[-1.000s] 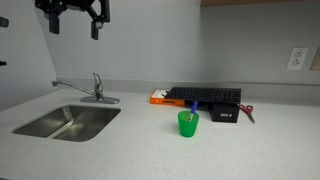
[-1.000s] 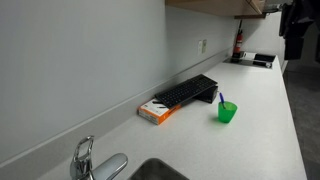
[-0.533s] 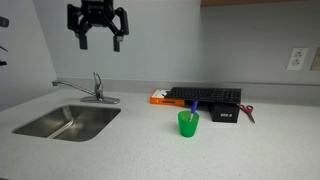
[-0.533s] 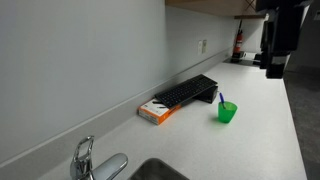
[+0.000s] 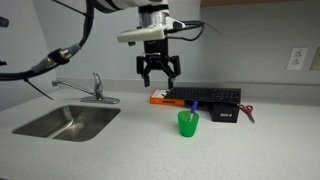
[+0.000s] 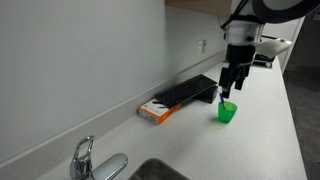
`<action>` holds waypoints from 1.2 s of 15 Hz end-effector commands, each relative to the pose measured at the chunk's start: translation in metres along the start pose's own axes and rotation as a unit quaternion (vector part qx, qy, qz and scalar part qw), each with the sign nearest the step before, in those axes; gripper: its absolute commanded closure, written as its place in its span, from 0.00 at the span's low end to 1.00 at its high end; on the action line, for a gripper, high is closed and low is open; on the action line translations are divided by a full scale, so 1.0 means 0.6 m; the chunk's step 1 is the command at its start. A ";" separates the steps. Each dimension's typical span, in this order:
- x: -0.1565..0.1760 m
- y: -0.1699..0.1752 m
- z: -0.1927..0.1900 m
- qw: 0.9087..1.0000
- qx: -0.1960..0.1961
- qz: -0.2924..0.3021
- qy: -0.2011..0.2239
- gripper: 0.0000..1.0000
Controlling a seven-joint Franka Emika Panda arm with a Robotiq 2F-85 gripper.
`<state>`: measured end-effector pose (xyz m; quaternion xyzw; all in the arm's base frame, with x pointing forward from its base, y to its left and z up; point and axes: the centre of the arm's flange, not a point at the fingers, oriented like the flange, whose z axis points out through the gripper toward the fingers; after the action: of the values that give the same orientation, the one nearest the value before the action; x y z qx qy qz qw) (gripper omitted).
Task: Take the pen out of the cup and place it on the counter
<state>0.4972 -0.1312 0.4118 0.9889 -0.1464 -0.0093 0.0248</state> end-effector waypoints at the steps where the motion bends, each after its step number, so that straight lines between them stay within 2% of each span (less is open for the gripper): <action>1: 0.027 0.025 0.005 0.998 0.001 0.060 -0.002 0.00; 2: 0.014 0.021 0.023 0.999 -0.002 0.034 -0.004 0.00; 7: 0.023 0.027 0.016 0.999 -0.002 0.047 0.001 0.00; 8: 0.025 0.023 0.022 0.997 -0.016 0.073 0.034 0.00; 9: 0.030 0.025 0.026 0.996 -0.022 0.081 0.044 0.00; 13: 0.054 0.036 0.052 0.985 -0.053 0.129 0.104 0.00; 18: 0.071 0.055 0.115 0.968 -0.104 0.182 0.139 0.00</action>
<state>0.5257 -0.1710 0.3668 0.9457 -0.2873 0.1003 0.1144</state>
